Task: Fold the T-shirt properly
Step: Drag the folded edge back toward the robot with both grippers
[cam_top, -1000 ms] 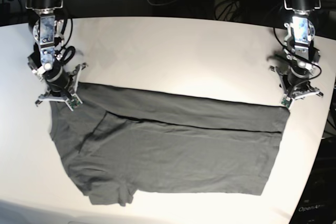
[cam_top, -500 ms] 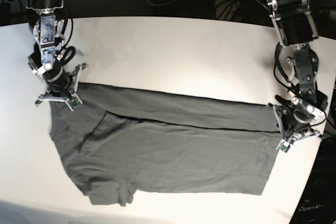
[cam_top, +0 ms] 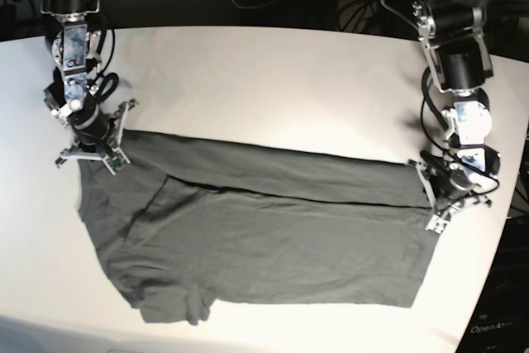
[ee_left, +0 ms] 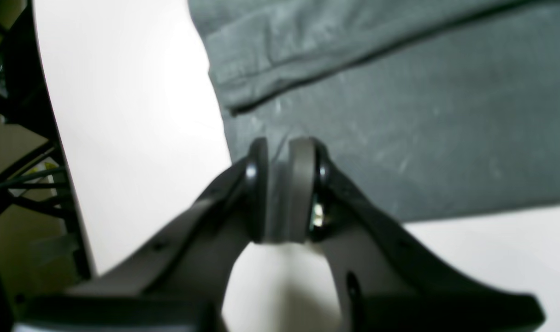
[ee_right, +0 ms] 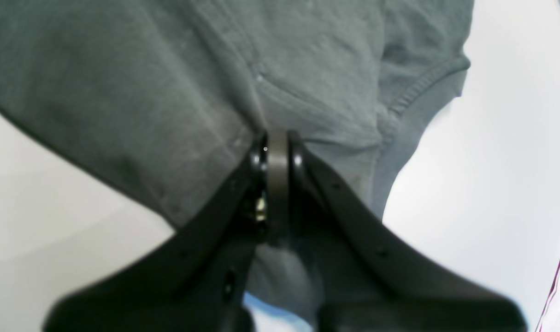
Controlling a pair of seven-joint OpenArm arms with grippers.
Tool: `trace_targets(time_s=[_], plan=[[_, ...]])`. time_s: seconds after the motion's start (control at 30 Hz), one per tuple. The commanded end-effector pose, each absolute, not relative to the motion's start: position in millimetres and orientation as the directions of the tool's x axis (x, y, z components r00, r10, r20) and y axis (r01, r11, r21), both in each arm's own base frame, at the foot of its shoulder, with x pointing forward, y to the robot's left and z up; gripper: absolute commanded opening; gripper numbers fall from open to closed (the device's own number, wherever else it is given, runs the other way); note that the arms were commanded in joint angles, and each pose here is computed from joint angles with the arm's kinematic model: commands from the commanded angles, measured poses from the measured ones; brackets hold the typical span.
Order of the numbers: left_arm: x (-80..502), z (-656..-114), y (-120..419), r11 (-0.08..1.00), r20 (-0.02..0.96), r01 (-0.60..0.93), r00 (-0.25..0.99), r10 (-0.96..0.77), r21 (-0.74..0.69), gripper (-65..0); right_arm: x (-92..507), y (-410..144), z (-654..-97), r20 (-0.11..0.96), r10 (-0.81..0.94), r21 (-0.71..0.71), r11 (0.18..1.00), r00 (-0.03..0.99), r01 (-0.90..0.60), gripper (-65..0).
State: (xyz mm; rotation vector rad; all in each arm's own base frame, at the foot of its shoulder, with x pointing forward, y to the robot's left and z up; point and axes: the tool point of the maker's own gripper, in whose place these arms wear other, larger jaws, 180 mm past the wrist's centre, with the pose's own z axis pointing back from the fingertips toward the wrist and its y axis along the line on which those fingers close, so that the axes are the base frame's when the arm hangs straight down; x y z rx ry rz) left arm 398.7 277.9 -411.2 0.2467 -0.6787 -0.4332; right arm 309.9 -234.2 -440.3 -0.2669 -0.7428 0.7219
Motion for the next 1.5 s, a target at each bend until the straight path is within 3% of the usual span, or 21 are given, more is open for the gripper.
trace_targets(time_s=[0.0,0.43,0.57,0.93,1.47], plan=[[408.0,-402.1,281.7,0.884,0.571,0.29,0.681,-0.459,0.366,-56.7,303.8,-244.3,-444.2,0.47,0.7,-0.471,0.714,0.537,-0.518,-64.6],[391.6,-428.9,281.2,0.897,0.52,0.305,0.735,-0.436,0.321,-56.7,294.9,-245.0,-450.0,0.459,0.701,-0.462,0.713,0.546,-0.528,-64.6],[365.8,-447.0,287.6,0.894,0.442,0.322,0.783,-0.437,0.312,-56.7,294.9,-251.8,-448.3,0.448,0.708,-0.471,0.706,0.546,-0.528,-64.6],[306.2,-454.7,284.2,0.86,0.348,0.358,0.804,-0.482,0.364,-56.7,281.7,-252.2,-455.7,0.43,0.711,-0.459,0.702,0.556,-0.544,-64.6],[248.2,-470.5,278.6,0.843,0.286,0.402,0.813,-0.508,0.357,-56.7,212.0,-256.4,-470.1,0.359,0.729,-0.424,0.684,0.583,-0.594,-64.6]])
